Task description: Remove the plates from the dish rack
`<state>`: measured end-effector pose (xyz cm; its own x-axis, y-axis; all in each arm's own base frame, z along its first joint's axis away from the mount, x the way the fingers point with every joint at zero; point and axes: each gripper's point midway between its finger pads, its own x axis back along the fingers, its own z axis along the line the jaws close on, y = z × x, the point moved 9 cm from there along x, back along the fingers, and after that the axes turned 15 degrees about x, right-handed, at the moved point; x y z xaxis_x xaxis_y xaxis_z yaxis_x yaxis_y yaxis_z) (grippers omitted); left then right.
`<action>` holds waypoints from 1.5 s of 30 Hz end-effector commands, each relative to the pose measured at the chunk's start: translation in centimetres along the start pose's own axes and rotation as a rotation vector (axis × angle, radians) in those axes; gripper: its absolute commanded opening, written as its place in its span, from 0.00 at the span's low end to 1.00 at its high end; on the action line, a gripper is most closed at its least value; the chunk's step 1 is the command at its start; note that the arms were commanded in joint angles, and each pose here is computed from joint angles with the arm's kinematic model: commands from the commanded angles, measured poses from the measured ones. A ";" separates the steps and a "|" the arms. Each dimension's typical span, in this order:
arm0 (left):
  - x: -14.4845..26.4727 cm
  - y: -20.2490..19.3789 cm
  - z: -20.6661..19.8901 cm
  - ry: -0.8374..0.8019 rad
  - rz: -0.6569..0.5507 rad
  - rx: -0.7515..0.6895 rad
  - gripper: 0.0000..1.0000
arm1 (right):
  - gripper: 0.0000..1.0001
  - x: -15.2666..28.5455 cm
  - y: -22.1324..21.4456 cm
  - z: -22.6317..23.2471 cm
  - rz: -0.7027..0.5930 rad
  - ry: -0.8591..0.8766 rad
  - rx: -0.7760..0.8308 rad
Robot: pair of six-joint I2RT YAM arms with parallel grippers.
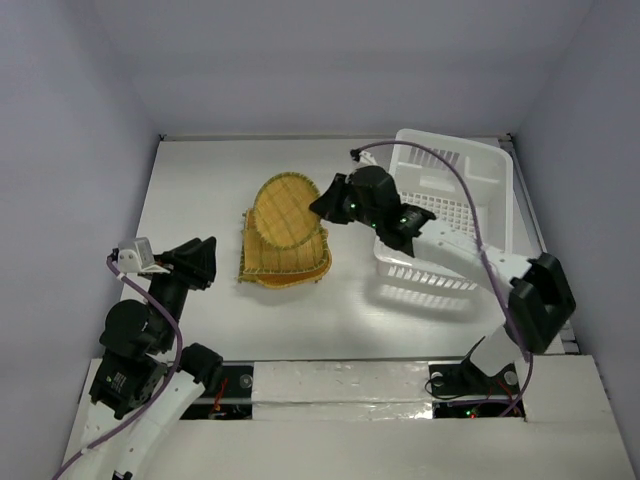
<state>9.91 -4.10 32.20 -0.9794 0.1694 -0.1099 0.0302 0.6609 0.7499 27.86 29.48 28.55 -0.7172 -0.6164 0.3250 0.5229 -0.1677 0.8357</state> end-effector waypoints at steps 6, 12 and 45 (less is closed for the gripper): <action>-0.5 0.2 -0.1 0.016 -0.029 0.010 0.35 | 0.00 -3.7 -0.2 2.5 -0.111 0.231 -0.204; -0.7 0.1 0.0 0.023 -0.022 0.004 0.35 | 0.00 -4.4 -3.7 0.6 -0.060 0.185 -0.246; -0.3 0.5 0.0 0.015 -0.044 0.013 0.35 | 1.00 -2.7 -10.0 -2.0 0.147 -0.171 -0.053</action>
<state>10.25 -3.97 32.06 -0.9855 0.1404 -0.0955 0.0211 0.6595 0.7514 25.82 31.53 16.39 -0.6259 -0.5925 0.5070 0.7162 -0.1794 0.6745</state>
